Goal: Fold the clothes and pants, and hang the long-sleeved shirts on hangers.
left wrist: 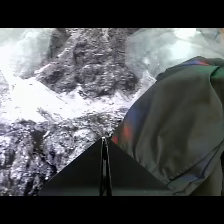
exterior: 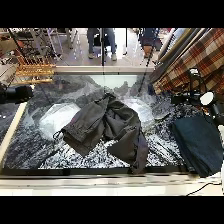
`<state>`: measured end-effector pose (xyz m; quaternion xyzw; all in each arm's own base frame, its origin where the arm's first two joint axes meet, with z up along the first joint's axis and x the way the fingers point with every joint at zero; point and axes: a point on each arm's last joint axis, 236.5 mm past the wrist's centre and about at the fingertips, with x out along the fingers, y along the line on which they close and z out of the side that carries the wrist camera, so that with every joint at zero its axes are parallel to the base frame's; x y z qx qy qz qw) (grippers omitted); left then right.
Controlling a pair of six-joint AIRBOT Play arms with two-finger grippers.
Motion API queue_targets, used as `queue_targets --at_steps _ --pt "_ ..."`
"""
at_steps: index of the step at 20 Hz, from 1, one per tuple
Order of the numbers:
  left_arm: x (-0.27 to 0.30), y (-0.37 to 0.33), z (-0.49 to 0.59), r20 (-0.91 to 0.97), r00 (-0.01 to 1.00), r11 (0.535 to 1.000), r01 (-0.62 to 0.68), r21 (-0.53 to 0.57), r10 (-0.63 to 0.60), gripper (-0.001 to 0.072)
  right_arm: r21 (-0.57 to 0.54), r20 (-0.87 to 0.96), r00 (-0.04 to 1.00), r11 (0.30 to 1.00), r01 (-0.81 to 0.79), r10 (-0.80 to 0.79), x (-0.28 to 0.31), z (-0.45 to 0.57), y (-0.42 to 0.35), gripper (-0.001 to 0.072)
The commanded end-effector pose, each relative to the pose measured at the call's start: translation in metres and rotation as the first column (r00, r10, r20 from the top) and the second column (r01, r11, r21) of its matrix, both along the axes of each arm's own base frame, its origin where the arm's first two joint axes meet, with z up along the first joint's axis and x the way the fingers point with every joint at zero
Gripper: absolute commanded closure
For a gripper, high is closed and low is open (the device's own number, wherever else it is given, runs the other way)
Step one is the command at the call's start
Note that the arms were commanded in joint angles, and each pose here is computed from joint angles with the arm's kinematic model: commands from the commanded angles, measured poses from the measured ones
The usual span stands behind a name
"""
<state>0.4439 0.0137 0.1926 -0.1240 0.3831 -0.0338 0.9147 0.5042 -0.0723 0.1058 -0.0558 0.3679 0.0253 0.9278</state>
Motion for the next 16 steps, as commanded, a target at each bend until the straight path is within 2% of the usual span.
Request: queue_targets --at_steps 1,8,11,13,14,15,16 --pt "0.000 0.000 0.000 0.000 1.000 1.000 -0.001 0.000 0.001 0.0690 0.000 0.002 1.000 1.000 -0.001 0.001 0.000 0.001 0.000 0.0691" --pt "0.011 0.005 0.011 0.067 0.998 1.000 -0.022 0.005 0.021 0.0691 0.014 0.006 1.000 1.000 -0.001 0.000 0.001 0.002 0.003 0.0691" --pt "0.011 0.005 0.011 0.067 0.998 1.000 -0.022 0.005 0.021 0.0691 0.147 0.035 0.999 0.989 -0.003 -0.002 0.005 0.009 0.024 0.0691" --pt "0.011 0.004 0.011 0.066 0.998 1.000 -0.021 0.005 0.021 0.0680 0.274 0.005 1.000 0.962 0.002 -0.003 0.000 0.008 0.044 0.0691" --pt "0.011 0.004 0.011 0.067 0.998 1.000 -0.021 0.005 0.020 0.0523 0.317 -0.008 1.000 0.948 -0.007 0.010 -0.002 0.008 0.054 0.0691" --pt "0.010 0.004 0.010 0.061 0.998 1.000 -0.018 0.005 0.018 0.0078 0.338 -0.031 0.999 0.941 -0.015 0.027 -0.007 0.006 0.060 0.0690" --pt "0.007 0.002 0.007 0.040 0.999 1.000 -0.009 0.006 0.009 -0.0013 0.340 -0.063 0.997 0.940 -0.028 0.052 -0.014 0.001 0.064 0.0689"
